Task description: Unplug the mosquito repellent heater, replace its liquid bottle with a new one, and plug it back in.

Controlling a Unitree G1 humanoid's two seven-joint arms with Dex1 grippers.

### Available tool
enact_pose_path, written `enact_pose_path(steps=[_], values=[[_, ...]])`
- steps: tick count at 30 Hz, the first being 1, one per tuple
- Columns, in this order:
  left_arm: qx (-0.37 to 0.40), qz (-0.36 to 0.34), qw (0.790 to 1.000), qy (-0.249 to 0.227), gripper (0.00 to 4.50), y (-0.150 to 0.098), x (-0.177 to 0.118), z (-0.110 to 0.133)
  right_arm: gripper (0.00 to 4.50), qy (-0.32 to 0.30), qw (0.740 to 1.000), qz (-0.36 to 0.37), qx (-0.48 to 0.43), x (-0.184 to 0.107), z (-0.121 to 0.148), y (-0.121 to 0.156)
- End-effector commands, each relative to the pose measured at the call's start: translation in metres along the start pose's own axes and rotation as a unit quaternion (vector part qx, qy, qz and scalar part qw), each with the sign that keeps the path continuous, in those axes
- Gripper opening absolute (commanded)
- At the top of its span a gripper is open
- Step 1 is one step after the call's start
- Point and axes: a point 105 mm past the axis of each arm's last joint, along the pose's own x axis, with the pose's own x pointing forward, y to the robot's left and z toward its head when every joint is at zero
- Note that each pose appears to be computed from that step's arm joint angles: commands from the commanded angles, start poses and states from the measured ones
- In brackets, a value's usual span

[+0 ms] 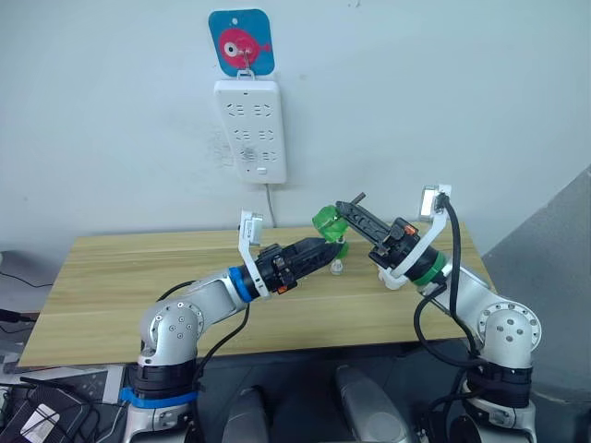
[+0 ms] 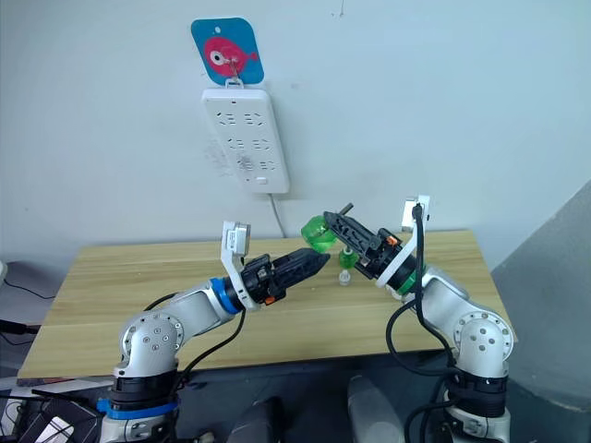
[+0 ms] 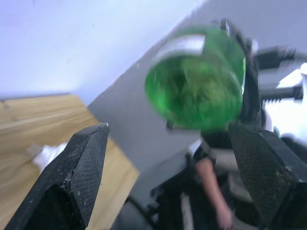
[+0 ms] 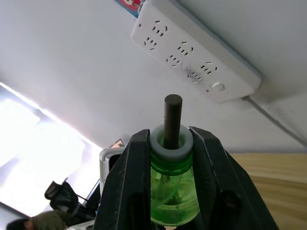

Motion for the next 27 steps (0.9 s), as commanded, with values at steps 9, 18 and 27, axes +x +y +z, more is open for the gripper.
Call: enact_pose_path(steps=[9, 18, 27], values=[[-0.125, -0.065, 0.989, -0.041, 4.19, -0.0281, -0.0033, 0.0189, 0.81, -0.04, 0.998, 0.011, 0.055, 0.0007, 0.012, 0.0132], [-0.127, -0.051, 0.989, -0.05, 4.19, -0.0239, -0.0009, 0.0244, 0.81, -0.026, 0.998, 0.018, 0.061, -0.0005, 0.0112, 0.018], [-0.113, -0.058, 0.991, -0.033, 3.8, -0.0245, 0.0014, 0.0231, 0.81, -0.011, 0.998, 0.019, 0.056, -0.0002, 0.0082, 0.0213]])
